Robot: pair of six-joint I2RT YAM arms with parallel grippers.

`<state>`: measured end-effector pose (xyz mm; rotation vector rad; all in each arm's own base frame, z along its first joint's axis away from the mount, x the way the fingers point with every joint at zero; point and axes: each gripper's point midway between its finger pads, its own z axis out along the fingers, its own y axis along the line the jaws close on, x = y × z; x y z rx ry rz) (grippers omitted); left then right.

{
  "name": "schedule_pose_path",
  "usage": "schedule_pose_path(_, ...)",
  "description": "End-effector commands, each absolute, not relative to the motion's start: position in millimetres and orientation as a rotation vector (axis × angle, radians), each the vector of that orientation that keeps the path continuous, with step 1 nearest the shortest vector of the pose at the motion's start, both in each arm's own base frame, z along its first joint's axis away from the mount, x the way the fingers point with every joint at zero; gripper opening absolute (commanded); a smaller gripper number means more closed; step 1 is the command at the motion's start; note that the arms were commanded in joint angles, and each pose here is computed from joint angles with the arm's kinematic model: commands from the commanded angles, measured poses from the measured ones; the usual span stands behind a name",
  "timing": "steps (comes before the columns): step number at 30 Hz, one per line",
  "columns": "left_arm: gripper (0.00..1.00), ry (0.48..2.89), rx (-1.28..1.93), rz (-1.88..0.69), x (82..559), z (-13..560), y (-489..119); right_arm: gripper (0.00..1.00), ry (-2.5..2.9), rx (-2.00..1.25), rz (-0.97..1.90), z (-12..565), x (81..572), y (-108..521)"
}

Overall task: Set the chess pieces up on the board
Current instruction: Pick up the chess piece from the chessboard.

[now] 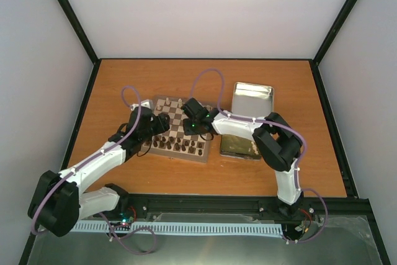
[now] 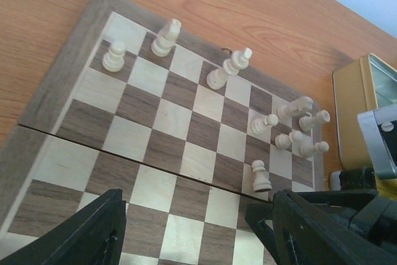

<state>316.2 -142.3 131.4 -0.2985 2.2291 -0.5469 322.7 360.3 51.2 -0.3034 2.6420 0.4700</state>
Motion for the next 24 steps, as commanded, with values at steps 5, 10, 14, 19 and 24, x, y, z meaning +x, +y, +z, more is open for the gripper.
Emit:
schedule_pose_path(5,0.67,2.177,-0.350,-0.549,321,150,-127,0.42,2.632,-0.288,0.232,37,341,355)
schedule_pose_path(10,0.68,2.176,-0.350,-0.547,321,150,-125,0.37,2.637,-0.290,0.104,27,342,346)
schedule_pose_path(14,0.68,2.173,-0.348,-0.549,322,151,-124,0.33,2.627,-0.315,0.052,22,344,342)
schedule_pose_path(19,0.68,2.174,-0.344,-0.552,321,151,-124,0.22,2.622,-0.338,0.027,24,344,340)
schedule_pose_path(24,0.69,2.171,-0.339,-0.569,320,152,-126,0.21,2.605,-0.390,0.003,29,339,338)
